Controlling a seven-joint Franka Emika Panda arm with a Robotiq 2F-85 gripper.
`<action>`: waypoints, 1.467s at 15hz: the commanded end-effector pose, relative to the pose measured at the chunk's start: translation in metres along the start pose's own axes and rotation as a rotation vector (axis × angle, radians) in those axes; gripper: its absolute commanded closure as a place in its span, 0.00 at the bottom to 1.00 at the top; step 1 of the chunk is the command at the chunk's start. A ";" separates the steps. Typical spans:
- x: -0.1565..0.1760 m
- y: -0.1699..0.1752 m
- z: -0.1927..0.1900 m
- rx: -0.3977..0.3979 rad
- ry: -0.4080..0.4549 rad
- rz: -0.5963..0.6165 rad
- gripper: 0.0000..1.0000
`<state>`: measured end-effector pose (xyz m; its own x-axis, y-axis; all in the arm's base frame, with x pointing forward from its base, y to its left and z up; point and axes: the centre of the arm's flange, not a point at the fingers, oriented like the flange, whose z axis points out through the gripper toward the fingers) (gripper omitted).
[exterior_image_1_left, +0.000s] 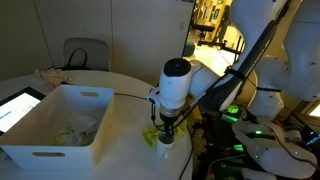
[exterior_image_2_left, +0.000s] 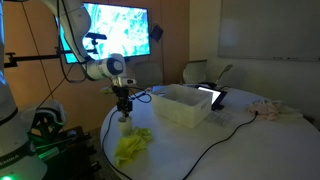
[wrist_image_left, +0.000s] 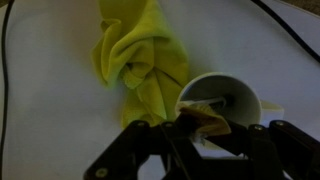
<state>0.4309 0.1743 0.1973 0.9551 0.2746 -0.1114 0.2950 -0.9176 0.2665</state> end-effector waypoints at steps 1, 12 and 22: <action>-0.008 0.002 -0.004 -0.015 0.055 0.028 0.87; 0.001 0.000 -0.002 -0.006 0.088 0.049 0.87; 0.002 0.001 -0.006 0.017 0.105 0.049 0.45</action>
<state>0.4348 0.1780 0.1984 0.9661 0.2566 -0.0280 0.2548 -0.9304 0.2633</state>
